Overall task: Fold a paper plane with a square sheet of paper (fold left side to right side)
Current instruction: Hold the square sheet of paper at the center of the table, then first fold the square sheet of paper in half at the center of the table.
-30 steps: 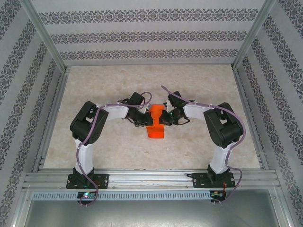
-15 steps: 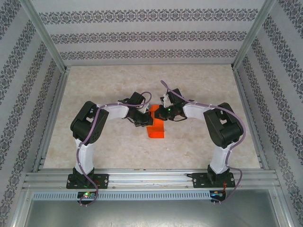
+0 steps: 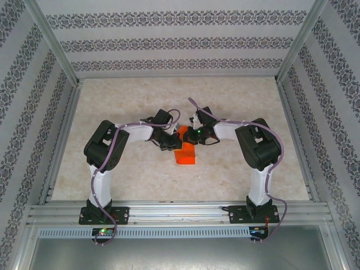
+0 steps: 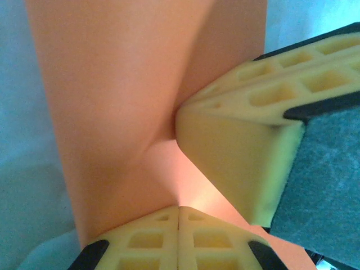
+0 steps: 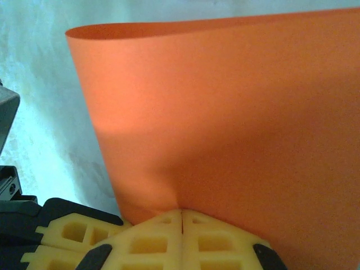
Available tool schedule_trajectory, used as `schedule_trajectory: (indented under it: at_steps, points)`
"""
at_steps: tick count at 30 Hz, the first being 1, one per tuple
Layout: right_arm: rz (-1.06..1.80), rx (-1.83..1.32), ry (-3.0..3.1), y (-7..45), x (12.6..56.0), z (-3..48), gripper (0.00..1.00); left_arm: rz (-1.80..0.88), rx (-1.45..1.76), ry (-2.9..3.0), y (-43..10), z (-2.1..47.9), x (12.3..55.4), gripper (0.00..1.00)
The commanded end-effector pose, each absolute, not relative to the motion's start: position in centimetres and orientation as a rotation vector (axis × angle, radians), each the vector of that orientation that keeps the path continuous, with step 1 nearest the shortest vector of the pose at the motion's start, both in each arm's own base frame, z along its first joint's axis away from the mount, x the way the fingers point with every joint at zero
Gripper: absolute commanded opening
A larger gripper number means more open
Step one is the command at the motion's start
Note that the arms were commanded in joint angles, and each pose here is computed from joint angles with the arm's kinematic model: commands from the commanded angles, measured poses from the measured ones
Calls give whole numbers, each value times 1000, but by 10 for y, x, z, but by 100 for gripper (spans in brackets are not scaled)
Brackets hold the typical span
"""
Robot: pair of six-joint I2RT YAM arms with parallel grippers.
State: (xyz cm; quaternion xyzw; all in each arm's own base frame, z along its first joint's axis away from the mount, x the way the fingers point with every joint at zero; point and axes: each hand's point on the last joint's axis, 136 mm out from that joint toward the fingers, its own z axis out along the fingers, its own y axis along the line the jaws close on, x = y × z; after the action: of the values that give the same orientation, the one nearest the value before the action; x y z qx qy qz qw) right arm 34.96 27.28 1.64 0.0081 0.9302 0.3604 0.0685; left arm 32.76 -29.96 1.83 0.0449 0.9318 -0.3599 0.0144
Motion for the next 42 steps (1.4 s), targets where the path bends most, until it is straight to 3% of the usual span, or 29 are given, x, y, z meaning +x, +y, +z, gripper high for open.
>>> schedule_trajectory:
  at_steps: [1, 31, 37, 42]
  points:
    - [928, 86, 2914, 257, 339, -16, 0, -1028, 75, 3069, -282, -12, 294, 7]
    - [867, 99, 2965, 239, 339, -35, 0, -974, 78, 3317, -244, -8, 177, 7]
    - [863, 92, 2972, 239, 337, -36, 0, -948, 62, 3323, -238, -8, 170, 8]
    - [890, 42, 2957, 246, 336, -31, 0, -972, 96, 3215, -246, 17, 193, 7]
